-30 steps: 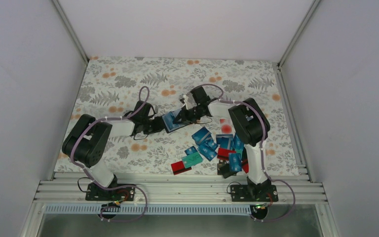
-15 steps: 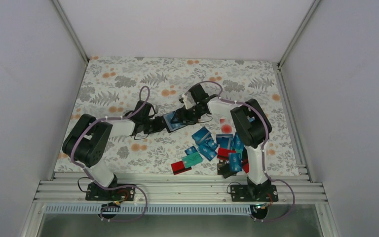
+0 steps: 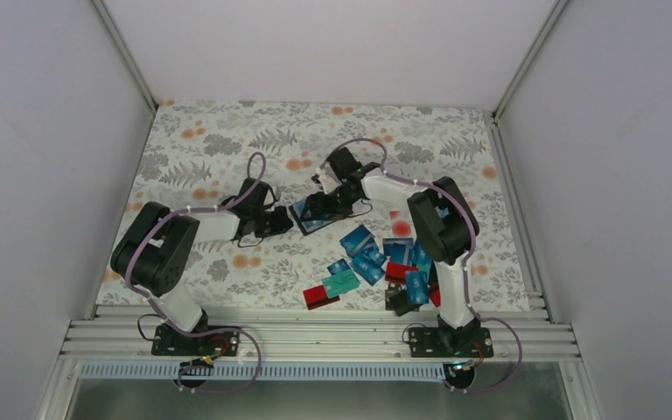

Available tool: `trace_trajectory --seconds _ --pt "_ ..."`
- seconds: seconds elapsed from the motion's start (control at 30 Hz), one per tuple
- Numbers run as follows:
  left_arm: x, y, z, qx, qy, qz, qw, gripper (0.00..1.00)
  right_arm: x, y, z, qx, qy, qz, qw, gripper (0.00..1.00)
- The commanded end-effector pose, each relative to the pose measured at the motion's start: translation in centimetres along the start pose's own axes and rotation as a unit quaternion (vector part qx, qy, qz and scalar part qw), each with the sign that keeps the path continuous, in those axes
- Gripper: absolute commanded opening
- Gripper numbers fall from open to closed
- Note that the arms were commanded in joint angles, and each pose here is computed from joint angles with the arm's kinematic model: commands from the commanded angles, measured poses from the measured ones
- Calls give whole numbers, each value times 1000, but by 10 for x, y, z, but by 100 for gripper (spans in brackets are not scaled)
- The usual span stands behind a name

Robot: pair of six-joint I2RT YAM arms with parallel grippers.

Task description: Put the credit cards into the card holder

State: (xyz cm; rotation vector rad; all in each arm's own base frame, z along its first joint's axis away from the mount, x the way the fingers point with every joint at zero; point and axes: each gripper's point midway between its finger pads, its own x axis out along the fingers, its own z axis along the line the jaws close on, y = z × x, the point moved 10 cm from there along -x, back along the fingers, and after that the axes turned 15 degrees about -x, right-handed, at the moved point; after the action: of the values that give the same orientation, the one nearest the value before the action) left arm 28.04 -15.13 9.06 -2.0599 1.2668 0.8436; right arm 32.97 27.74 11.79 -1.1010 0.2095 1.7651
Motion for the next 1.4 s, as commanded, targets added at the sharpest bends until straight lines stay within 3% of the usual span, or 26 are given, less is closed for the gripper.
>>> trace_trajectory --seconds 0.0,0.27,0.63,1.07,1.37 --pt "9 11 22 -16 -64 24 998 2 20 1 20 -38 11 38 998 75" --pt "0 13 25 -24 -77 2 997 2 38 -3 27 -51 20 60 997 75" --pt "-53 13 36 -50 -129 -103 985 2 61 -17 62 -55 -42 57 996 76" --pt "-45 -3 3 11 -6 -92 996 2 51 -13 61 -60 -38 42 997 82" --pt "-42 -7 1 23 41 -91 995 2 54 -13 59 -77 -83 43 993 89"
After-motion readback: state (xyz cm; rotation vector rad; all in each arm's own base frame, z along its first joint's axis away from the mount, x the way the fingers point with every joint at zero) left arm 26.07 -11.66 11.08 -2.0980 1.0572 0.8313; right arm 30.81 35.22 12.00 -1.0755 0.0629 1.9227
